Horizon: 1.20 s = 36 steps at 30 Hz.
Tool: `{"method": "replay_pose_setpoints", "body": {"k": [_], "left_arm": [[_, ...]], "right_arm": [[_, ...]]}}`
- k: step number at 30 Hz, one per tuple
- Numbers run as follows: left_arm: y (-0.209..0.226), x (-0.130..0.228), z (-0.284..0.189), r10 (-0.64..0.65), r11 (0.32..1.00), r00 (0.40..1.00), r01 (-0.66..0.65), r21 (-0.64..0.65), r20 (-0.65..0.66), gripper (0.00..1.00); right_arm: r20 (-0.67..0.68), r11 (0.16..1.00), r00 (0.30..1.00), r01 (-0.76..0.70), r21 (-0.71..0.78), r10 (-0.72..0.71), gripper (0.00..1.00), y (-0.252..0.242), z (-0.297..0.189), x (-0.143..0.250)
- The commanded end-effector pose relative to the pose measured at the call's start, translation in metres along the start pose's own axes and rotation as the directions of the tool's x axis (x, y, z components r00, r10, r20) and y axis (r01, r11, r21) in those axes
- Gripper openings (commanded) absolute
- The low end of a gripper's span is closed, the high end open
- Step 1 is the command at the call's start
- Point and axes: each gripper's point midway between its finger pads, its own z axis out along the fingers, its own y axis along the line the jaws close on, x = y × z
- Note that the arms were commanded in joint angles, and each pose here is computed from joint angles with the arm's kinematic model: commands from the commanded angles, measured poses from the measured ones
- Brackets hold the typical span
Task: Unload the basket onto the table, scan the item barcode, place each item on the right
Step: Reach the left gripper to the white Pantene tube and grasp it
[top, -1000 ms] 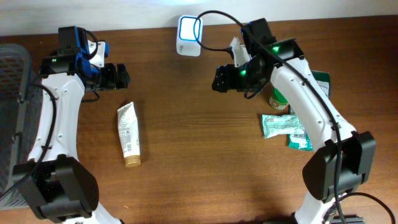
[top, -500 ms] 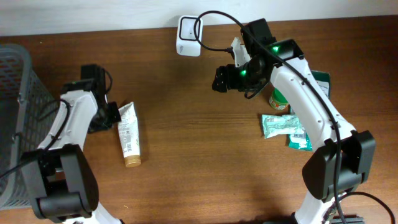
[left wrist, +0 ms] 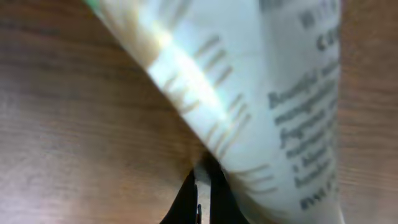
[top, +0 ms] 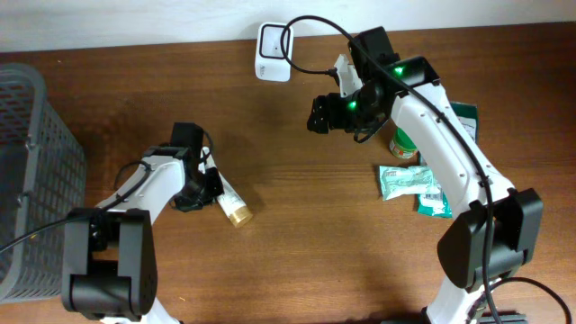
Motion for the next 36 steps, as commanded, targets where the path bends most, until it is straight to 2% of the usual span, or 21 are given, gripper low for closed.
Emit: {"method": "replay_pose_setpoints", "body": {"k": [1,4,10,15,17,20,21,23,26,30,34,36], "left_arm": [[-0.006,0.006,0.009,-0.005,0.999,1.000,0.006,0.036,-0.022,0.00],[-0.011,-0.004,0.009,0.000,0.998,1.000,-0.001,0.057,0.020,0.00],[-0.042,0.000,0.010,0.074,0.991,0.996,-0.078,0.109,0.041,0.00],[-0.050,-0.005,0.006,0.086,0.988,0.995,-0.092,0.124,0.057,0.00],[-0.054,-0.024,-0.015,0.135,0.984,0.986,-0.145,0.106,0.097,0.00],[-0.026,-0.055,-0.067,0.119,0.993,0.986,-0.119,-0.006,0.118,0.00],[-0.017,-0.063,-0.088,0.092,0.996,0.989,-0.090,-0.020,0.116,0.00],[-0.013,-0.067,-0.098,0.073,0.997,0.990,-0.072,-0.011,0.117,0.00],[-0.021,-0.062,-0.088,0.080,0.996,0.992,-0.083,0.027,0.101,0.00],[-0.060,-0.053,-0.059,0.128,0.976,0.983,-0.148,0.157,0.130,0.00],[-0.064,-0.042,-0.041,0.157,0.975,0.979,-0.175,0.140,0.131,0.00],[-0.052,-0.034,-0.029,0.154,0.982,0.981,-0.165,0.095,0.114,0.00]], "right_arm": [[0.007,1.000,1.000,0.008,0.007,-0.008,0.82,0.000,0.001,-0.003],[0.007,1.000,1.000,0.008,0.007,-0.008,0.82,0.000,0.001,-0.004],[0.007,1.000,1.000,0.008,0.007,-0.008,0.82,0.000,0.001,-0.003],[0.008,1.000,1.000,0.012,0.006,-0.012,0.82,0.000,0.001,-0.004],[0.007,1.000,1.000,0.012,0.007,-0.012,0.82,0.000,0.001,-0.004],[0.008,1.000,1.000,0.012,0.006,-0.012,0.82,0.000,0.001,-0.004],[0.008,1.000,1.000,0.013,0.006,-0.013,0.81,0.000,0.001,-0.004],[0.008,1.000,1.000,0.013,0.006,-0.013,0.81,0.000,0.001,-0.004],[0.008,1.000,1.000,0.013,0.006,-0.013,0.82,0.000,0.001,-0.004],[0.008,1.000,1.000,0.013,0.006,-0.013,0.82,0.000,0.001,-0.004],[0.007,1.000,1.000,0.012,0.006,-0.013,0.82,0.000,0.001,-0.004],[0.007,1.000,1.000,0.012,0.006,-0.013,0.81,0.000,0.001,-0.004]]}}
